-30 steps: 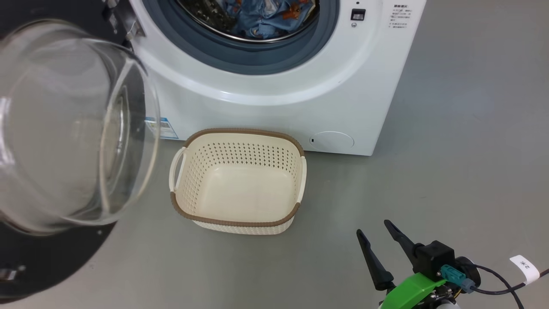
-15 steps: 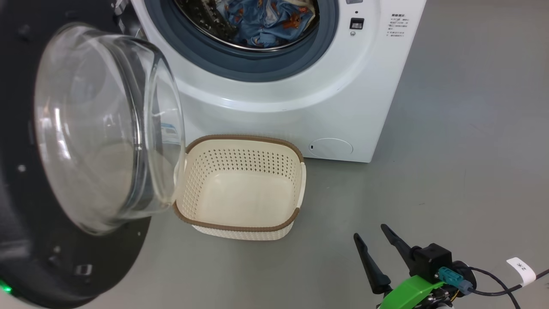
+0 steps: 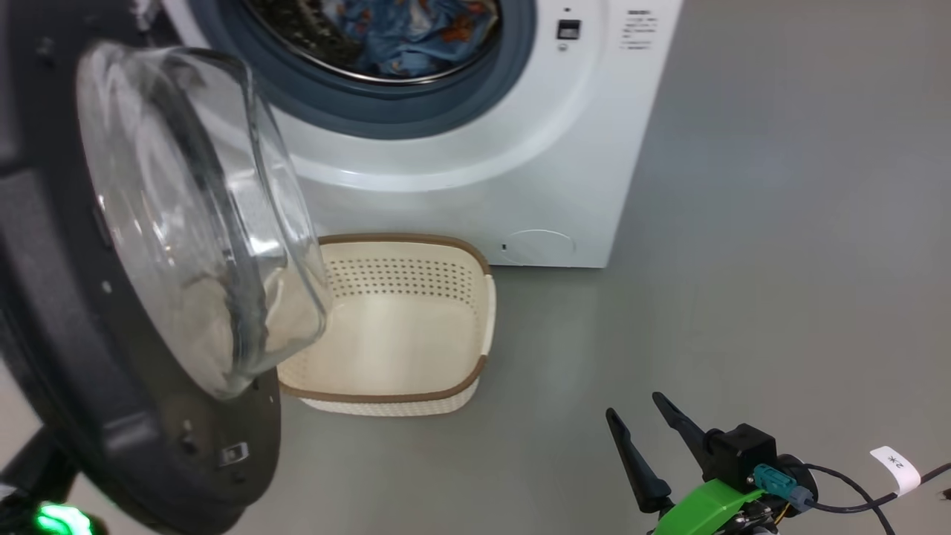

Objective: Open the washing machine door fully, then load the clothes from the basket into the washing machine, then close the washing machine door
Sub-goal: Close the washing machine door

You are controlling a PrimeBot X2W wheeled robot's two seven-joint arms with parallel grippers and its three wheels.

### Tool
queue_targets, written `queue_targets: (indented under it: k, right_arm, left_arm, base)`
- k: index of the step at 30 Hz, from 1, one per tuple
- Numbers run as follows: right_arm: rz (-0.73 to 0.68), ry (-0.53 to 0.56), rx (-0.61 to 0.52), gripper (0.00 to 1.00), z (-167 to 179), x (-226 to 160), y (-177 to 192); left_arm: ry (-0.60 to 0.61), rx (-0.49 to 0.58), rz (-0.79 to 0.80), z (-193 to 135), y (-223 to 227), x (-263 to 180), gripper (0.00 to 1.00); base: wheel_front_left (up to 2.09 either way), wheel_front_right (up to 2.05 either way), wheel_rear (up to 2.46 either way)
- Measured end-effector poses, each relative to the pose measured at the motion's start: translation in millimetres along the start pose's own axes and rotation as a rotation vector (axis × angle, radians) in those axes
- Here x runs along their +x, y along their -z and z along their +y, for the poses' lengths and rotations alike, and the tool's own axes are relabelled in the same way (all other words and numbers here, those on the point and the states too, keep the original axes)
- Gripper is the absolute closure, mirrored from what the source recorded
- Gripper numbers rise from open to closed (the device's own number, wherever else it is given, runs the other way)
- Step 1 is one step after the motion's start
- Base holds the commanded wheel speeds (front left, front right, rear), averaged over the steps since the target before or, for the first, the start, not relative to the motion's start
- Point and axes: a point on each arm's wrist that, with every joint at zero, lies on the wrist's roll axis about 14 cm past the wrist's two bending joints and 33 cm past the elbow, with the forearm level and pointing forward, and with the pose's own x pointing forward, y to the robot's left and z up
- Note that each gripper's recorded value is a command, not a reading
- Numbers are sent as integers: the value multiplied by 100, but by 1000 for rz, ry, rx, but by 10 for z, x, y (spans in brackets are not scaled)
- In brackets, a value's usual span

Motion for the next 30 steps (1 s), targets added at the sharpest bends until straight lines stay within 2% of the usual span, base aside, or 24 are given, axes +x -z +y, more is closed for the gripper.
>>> queue_targets:
  k: [19, 30]
  right_arm:
    - [-18, 186, 28, 0, -546, -362, -19]
    - [-29, 284, 46, 0, -824, -543, -31]
  left_arm:
    - [132, -73, 304, -121, 858, 929, 100]
    - [208, -90, 360, -250, 1143, 1515, 100]
  base:
    - [0, 0, 0]
    - [0, 0, 0]
